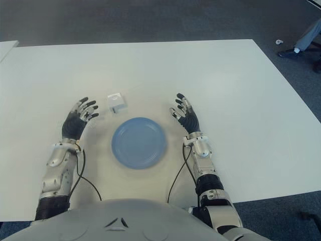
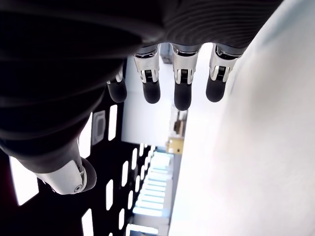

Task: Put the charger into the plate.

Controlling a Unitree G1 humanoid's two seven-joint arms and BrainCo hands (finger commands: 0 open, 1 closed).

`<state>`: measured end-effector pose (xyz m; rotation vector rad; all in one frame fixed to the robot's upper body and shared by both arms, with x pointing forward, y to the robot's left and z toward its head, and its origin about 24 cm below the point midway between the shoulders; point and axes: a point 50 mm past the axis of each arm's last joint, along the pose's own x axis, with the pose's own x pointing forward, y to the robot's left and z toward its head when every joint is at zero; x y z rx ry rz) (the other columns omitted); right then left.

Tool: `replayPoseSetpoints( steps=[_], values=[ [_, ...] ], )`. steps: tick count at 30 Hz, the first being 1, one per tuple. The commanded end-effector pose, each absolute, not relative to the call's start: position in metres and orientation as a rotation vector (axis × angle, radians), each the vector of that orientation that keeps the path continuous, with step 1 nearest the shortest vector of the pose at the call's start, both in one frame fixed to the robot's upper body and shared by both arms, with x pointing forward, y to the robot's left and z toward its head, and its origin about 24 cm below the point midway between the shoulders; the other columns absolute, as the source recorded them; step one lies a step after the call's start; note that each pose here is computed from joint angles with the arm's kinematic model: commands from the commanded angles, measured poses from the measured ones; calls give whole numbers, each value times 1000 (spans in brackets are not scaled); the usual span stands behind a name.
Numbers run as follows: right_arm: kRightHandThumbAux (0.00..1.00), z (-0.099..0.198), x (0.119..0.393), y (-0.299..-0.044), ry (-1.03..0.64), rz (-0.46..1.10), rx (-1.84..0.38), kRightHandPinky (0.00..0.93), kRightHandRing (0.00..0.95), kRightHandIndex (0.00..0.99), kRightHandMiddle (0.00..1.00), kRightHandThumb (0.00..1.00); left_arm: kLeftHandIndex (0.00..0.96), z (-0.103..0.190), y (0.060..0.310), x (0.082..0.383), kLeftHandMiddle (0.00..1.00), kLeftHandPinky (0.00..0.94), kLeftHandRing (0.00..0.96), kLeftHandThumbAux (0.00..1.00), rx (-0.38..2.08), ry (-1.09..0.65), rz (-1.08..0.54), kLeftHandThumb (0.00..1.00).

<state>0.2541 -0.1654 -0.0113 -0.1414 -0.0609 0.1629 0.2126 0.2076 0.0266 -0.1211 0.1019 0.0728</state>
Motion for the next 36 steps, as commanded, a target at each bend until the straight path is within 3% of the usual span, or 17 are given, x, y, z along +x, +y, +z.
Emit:
replayPoseSetpoints(
  steps=[1,12,27,33,36],
  values=[
    [627,-48,229,-163,129,164,-121,107,102,1,95,89,192,49,199,214,274,352,290,669,-36,180,85,579],
    [630,-49,230,-163,123,168,-120,105,103,6,98,93,249,93,191,220,327,411,354,639,101,177,83,640],
    [635,-50,231,-162,121,170,-112,103,100,7,96,106,269,102,188,229,308,358,330,578,435,50,91,639],
    [633,-51,231,-162,122,170,-110,101,98,7,95,112,203,103,179,240,267,311,290,533,715,-32,21,525],
    [634,-51,230,-162,120,171,-109,103,99,10,96,114,125,97,175,252,157,180,170,489,860,-80,-31,418]
  ],
)
